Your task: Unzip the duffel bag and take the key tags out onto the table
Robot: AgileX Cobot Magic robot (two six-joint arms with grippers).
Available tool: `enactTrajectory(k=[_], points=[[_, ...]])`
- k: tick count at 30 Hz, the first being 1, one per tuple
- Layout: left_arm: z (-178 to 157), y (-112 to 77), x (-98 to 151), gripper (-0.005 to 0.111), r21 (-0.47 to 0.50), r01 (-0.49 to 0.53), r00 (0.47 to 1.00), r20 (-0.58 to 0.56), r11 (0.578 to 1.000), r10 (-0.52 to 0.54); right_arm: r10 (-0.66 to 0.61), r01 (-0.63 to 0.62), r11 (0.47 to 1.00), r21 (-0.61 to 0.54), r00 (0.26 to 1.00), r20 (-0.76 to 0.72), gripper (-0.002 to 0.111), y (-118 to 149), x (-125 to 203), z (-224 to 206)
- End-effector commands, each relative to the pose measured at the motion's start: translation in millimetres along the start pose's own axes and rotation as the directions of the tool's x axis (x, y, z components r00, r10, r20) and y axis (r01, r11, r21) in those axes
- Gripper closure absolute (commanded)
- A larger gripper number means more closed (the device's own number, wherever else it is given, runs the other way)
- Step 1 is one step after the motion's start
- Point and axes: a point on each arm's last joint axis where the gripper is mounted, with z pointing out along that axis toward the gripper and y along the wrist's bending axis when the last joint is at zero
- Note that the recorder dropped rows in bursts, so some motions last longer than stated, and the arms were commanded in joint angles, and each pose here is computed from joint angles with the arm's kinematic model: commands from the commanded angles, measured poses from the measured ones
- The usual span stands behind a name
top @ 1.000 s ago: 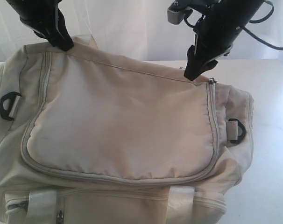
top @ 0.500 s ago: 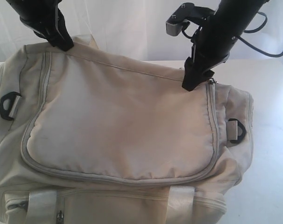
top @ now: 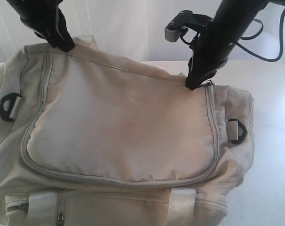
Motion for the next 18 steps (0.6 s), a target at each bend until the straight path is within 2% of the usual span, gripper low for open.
enactTrajectory(k=[1, 5, 8, 11, 13, 18], points=[[-12.6, -7.1, -0.5, 0.107, 0.036, -0.013, 1.0, 0.005, 0.999, 0.013, -0.009, 0.009, 1.0, 0.006, 1.0, 0.0, 0.108, -1.0, 1.9, -2.7], [-12.6, -7.1, -0.5, 0.107, 0.036, -0.013, 1.0, 0.005, 0.999, 0.013, 0.012, -0.018, 0.992, 0.127, 0.999, 0.052, 0.108, -2.0, -3.1, -38.9], [-12.6, -7.1, -0.5, 0.107, 0.036, -0.008, 1.0, 0.005, 0.999, 0.007, 0.0, -0.03, 0.978, 0.208, 0.99, 0.142, 0.108, 7.6, -6.7, -84.2], [-18.3, -7.5, 0.3, 0.107, 0.014, 0.0, 1.0, 0.005, 1.0, 0.0, -0.004, -0.049, 0.964, 0.26, 0.98, 0.2, 0.108, 15.5, -5.4, -109.8], [-23.5, -3.1, 1.1, 0.107, -0.057, 0.052, 0.999, 0.009, 0.997, -0.052, -0.008, -0.058, 0.946, 0.318, 0.979, 0.204, 0.108, 7.5, -6.5, -105.6], [-24.1, 4.4, 15.1, 0.107, -0.152, 0.11, 0.982, -0.133, 0.982, -0.131, -0.018, -0.076, 0.931, 0.357, 0.967, 0.254, 0.108, -11.3, -18.3, -81.3]])
